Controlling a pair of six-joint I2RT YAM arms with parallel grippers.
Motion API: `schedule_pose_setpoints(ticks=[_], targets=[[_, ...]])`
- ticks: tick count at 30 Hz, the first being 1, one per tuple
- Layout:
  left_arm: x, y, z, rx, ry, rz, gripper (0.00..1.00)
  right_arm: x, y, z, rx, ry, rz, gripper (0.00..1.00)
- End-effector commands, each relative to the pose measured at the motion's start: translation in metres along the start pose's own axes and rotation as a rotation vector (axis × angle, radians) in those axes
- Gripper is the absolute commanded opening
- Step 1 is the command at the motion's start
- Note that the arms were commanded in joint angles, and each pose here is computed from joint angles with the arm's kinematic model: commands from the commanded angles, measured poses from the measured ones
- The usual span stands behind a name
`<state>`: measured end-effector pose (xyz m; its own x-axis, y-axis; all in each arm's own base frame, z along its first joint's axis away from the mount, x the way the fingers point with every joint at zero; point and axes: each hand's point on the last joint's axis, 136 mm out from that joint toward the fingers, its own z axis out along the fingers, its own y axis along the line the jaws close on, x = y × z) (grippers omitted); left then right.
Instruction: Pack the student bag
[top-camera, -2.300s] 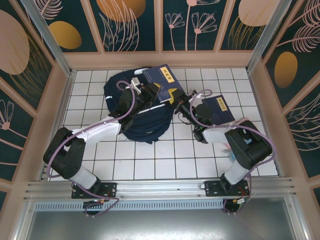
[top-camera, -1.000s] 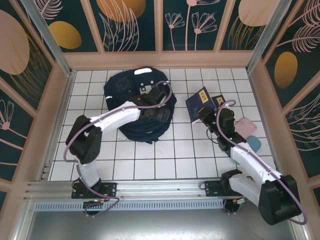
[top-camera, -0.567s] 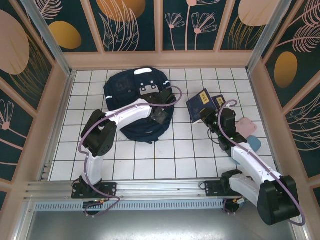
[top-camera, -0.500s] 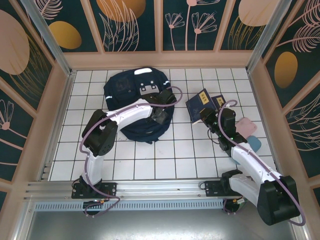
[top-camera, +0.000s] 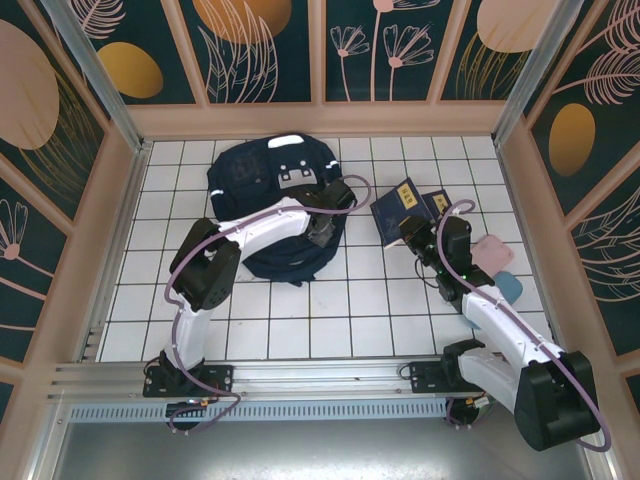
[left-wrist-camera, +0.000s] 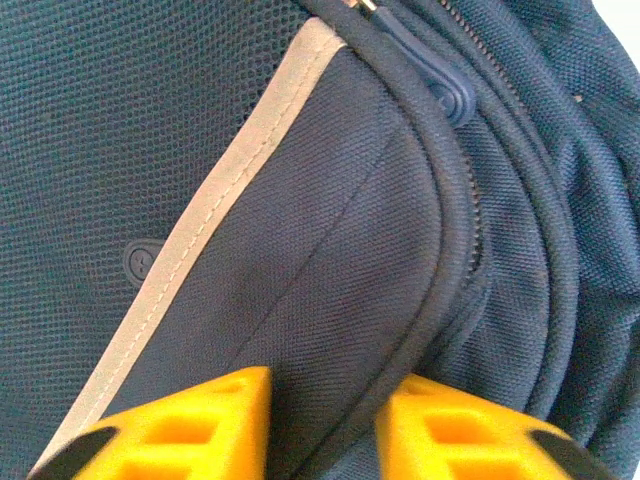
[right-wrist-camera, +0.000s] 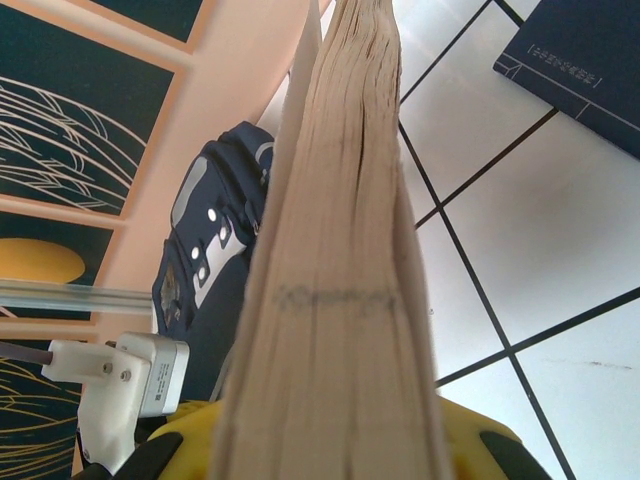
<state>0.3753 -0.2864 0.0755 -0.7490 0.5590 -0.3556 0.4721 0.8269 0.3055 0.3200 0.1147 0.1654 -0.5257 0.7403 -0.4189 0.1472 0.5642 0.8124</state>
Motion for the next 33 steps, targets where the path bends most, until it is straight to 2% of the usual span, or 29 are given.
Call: schedule_pose_setpoints(ticks=[1, 4, 10, 15, 22, 28, 33], targets=[[-0.016, 0.032, -0.013, -0.128, -0.049, -0.016, 0.23, -0.006, 0.014, -0.005, -0.057, -0.017, 0.004, 0.0], [-0.025, 0.043, -0.025, -0.172, -0.088, -0.044, 0.12, -0.005, 0.014, -0.006, -0.06, -0.012, 0.0, 0.0], [-0.043, 0.067, -0.058, -0.242, -0.197, -0.112, 0.0, -0.003, 0.014, -0.008, -0.056, 0.0, -0.02, 0.0], [-0.056, 0.092, -0.095, -0.304, -0.306, -0.193, 0.0, 0.002, 0.026, -0.013, -0.092, 0.043, -0.118, 0.0], [-0.072, 0.115, -0.139, -0.327, -0.462, -0.299, 0.0, 0.033, 0.051, -0.02, -0.221, 0.24, -0.245, 0.0], [-0.087, 0.114, -0.153, -0.289, -0.544, -0.336, 0.0, 0.062, 0.068, -0.027, -0.37, 0.409, -0.203, 0.0], [-0.094, 0.112, -0.156, -0.259, -0.575, -0.355, 0.0, 0.081, 0.071, -0.024, -0.413, 0.495, -0.177, 0.0]])
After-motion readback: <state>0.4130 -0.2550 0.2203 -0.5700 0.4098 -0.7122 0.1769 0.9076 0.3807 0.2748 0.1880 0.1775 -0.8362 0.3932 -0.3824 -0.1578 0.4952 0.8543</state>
